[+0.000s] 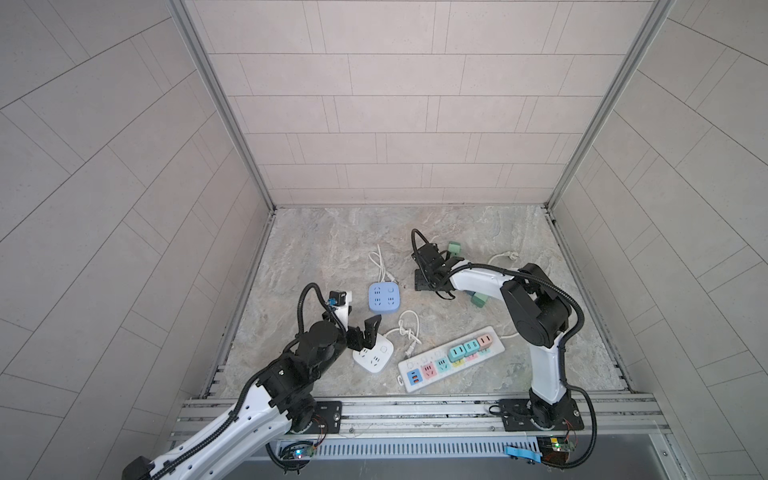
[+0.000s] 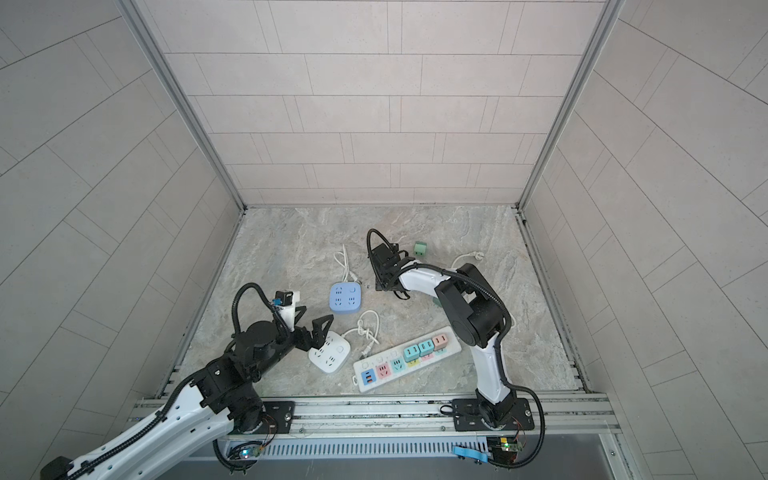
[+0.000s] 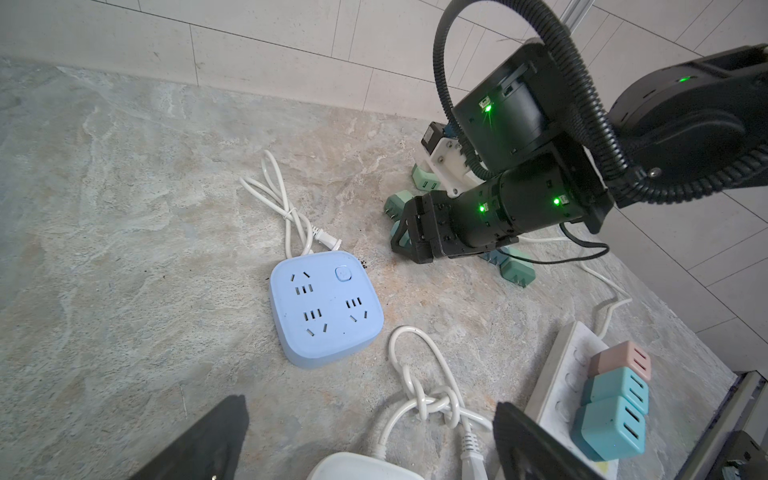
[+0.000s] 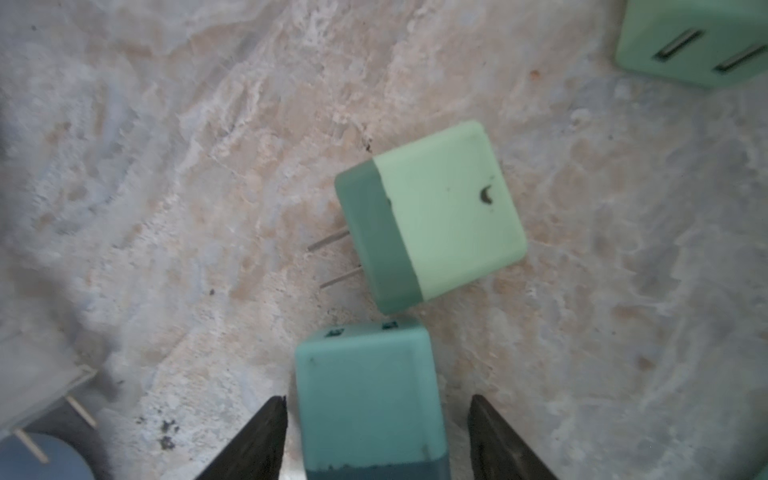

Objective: Insert the plug
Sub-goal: 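Lift the teal adapter with the right gripper toward the left gripper, then close the left gripper on the teal adapter while the right gripper holds it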

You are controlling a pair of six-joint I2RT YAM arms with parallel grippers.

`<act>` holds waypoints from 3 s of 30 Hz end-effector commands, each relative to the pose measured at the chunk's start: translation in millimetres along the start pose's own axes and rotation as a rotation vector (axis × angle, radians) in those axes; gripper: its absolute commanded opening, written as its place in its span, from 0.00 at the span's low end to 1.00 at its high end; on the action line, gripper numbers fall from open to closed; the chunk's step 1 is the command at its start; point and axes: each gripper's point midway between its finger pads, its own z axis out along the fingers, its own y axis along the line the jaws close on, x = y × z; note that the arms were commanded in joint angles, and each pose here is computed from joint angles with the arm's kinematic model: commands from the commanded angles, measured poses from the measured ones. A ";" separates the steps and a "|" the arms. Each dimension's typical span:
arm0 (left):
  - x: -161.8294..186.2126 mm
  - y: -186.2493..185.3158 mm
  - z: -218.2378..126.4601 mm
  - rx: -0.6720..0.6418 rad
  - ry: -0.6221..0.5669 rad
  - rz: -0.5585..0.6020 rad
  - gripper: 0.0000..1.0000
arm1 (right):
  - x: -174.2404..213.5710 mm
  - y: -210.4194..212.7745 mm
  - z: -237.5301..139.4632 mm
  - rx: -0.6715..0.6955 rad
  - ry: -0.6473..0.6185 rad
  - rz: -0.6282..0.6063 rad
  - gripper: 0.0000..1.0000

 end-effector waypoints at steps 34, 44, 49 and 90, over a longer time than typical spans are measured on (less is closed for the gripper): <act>-39.9 -58.4 -16.2 0.264 -0.009 -0.057 0.95 | 1.3 -1.9 -219.9 -0.197 -0.715 -0.362 0.19; -62.5 -77.5 -26.7 0.337 -0.027 -0.053 0.94 | 55.7 39.7 -244.2 -0.305 -0.872 -0.755 0.13; -61.0 -95.0 -28.2 0.423 0.011 -0.015 0.86 | 74.3 49.4 -242.5 -0.363 -0.897 -0.881 0.11; -34.1 -146.9 13.8 0.640 0.241 0.032 0.51 | 104.3 87.6 -272.2 -0.519 -0.969 -1.060 0.13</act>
